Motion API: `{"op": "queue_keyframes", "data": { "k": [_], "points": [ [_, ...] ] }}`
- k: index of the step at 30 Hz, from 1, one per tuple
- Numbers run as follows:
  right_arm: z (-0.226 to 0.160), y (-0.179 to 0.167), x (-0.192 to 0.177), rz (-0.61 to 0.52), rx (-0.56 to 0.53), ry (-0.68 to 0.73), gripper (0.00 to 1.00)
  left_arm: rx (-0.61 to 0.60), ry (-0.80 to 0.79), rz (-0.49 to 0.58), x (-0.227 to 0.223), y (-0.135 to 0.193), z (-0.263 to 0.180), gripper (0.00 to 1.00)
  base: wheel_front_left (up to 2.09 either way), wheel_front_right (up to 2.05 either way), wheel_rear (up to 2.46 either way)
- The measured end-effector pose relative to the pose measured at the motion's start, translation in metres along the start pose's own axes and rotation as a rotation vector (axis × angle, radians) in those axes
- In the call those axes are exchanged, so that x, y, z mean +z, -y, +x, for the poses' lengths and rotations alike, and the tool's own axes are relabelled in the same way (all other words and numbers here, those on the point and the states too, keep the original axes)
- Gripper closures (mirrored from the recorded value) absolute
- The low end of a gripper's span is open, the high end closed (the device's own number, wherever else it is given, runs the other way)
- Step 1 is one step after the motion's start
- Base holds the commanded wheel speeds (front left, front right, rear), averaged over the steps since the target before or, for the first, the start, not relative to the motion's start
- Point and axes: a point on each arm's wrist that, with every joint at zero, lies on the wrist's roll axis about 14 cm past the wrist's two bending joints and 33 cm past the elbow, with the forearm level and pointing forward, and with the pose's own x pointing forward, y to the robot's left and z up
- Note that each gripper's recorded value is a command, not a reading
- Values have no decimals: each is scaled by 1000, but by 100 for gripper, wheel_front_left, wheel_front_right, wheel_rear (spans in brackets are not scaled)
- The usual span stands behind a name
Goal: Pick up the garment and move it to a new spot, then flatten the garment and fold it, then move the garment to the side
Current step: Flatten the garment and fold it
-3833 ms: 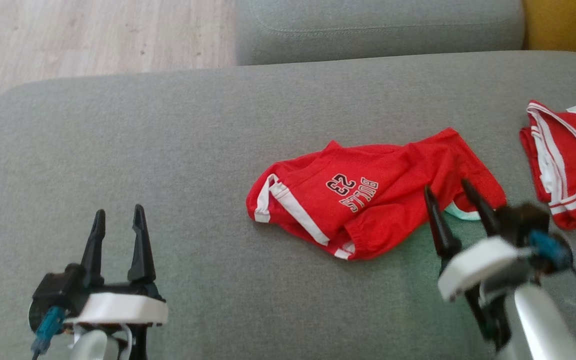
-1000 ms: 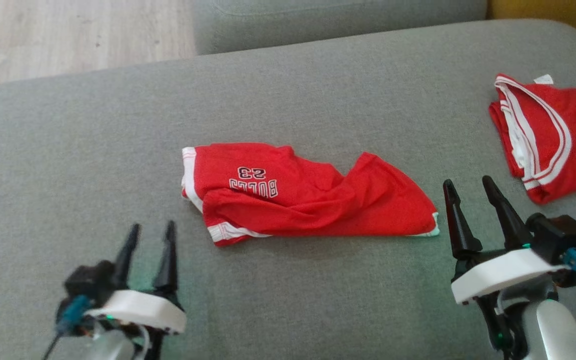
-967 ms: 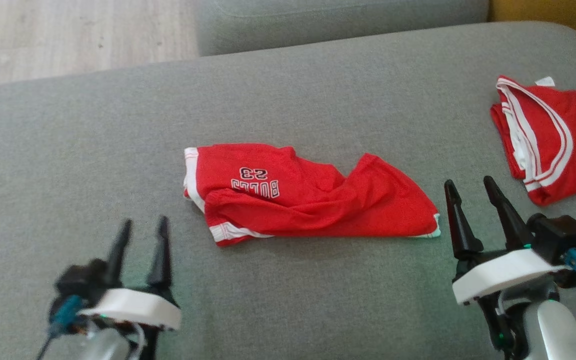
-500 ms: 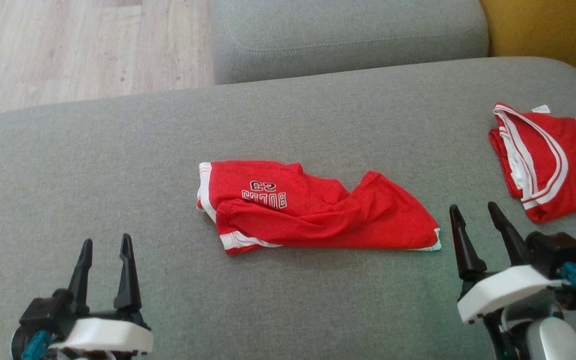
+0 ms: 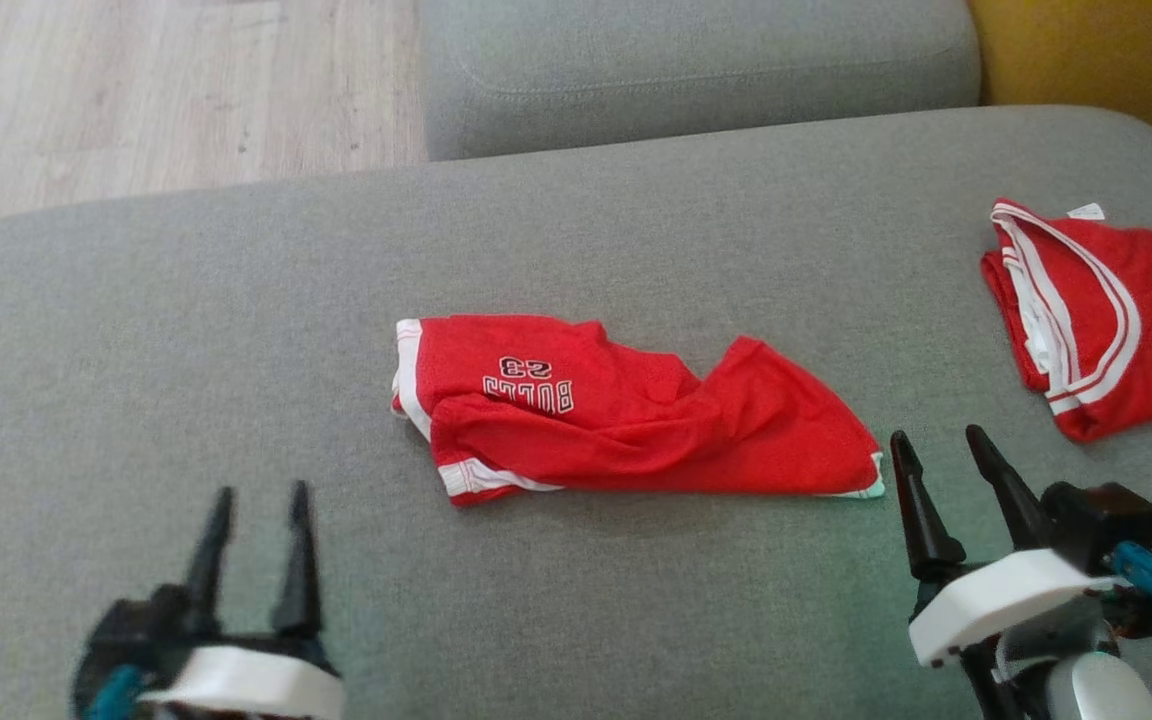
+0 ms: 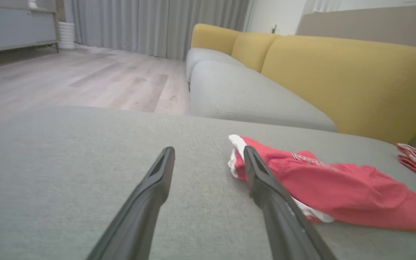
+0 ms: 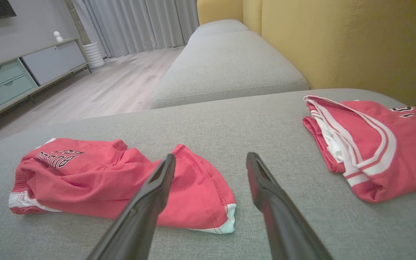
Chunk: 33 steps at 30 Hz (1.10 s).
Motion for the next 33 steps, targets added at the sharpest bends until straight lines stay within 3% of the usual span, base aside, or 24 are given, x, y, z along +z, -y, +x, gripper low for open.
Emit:
{"op": "queue_keyframes", "data": {
  "k": [9, 20, 21, 22, 24, 33],
  "points": [
    [10, -6, -11, 9, 21, -40, 0, -185, -245, -124, -62, 71, 24, 0, 0, 0, 0],
    [18, 3, -14, 21, -5, -48, 0, -203, -443, -117, -107, 83, 47, 0, 0, 0, 0],
    [18, 4, -15, 23, -8, -53, 0, -205, -440, -116, -107, 84, 49, 8, 0, 0, 0],
    [18, 5, -17, 24, -10, -56, 0, -206, -437, -114, -107, 84, 51, 62, 0, 0, 0],
    [18, 5, -20, 26, -13, -64, 0, -203, -431, -110, -107, 83, 55, 100, 0, 0, 0],
    [17, 13, -62, 46, -37, -216, 0, -222, -396, -93, -108, 82, 54, 100, 0, 0, 0]
  ]
}}
